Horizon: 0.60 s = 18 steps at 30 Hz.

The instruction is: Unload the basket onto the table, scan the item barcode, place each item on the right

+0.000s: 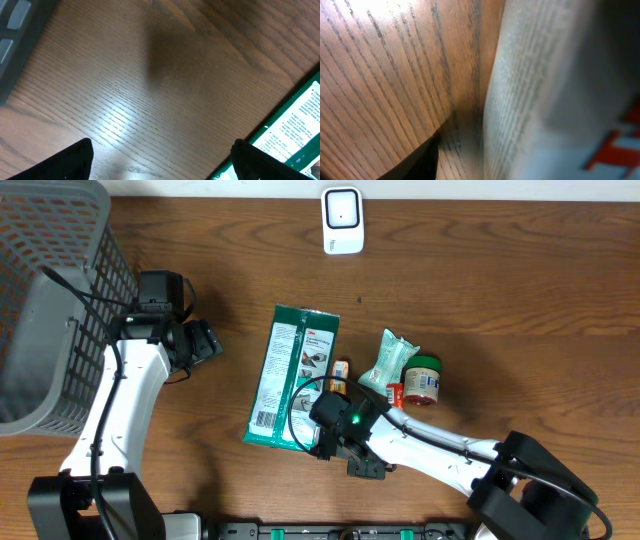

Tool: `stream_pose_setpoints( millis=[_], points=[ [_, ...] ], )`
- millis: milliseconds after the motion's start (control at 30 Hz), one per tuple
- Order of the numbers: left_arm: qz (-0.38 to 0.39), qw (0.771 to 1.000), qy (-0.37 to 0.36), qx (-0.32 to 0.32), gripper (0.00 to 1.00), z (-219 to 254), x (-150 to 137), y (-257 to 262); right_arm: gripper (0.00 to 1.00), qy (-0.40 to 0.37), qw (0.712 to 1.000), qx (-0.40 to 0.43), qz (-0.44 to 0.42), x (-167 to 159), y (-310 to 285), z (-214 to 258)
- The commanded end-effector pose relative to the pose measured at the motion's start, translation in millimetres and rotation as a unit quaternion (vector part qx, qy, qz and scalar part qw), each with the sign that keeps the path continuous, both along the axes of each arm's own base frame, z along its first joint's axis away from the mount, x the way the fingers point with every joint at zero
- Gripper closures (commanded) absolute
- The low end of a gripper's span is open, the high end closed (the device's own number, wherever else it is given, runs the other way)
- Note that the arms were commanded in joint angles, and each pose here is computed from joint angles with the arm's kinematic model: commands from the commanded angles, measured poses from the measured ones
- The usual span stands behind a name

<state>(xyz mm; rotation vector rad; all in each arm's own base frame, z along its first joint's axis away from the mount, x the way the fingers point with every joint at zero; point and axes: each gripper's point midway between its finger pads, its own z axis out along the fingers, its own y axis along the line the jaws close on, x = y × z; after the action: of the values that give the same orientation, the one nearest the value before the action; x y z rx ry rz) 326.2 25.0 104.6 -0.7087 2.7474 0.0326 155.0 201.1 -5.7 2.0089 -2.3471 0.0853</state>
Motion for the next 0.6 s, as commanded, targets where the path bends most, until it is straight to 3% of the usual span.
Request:
stream_pose_setpoints(
  millis=[0, 333, 433, 567],
  points=[
    [0.002, 1.0, -0.003, 0.009, 0.11, 2.5, 1.0, 3.8, 0.51, 0.014, 1.0, 0.008, -0.012, -4.0, 1.3, -2.9],
    [0.002, 1.0, -0.003, 0.008, 0.11, 2.5, 1.0, 3.8, 0.74, -0.019, 0.993, 0.042, -0.11, 19.7, 13.7, 29.3],
    [0.002, 1.0, -0.003, 0.009, 0.11, 2.5, 1.0, 3.8, 0.87, -0.029, 0.988, 0.057, -0.142, 27.6, 18.3, 49.1],
    [0.002, 1.0, -0.003, 0.009, 0.11, 2.5, 1.0, 3.8, 0.9, -0.046, 0.974, 0.087, -0.204, 40.1, 25.1, 85.4]
  ],
)
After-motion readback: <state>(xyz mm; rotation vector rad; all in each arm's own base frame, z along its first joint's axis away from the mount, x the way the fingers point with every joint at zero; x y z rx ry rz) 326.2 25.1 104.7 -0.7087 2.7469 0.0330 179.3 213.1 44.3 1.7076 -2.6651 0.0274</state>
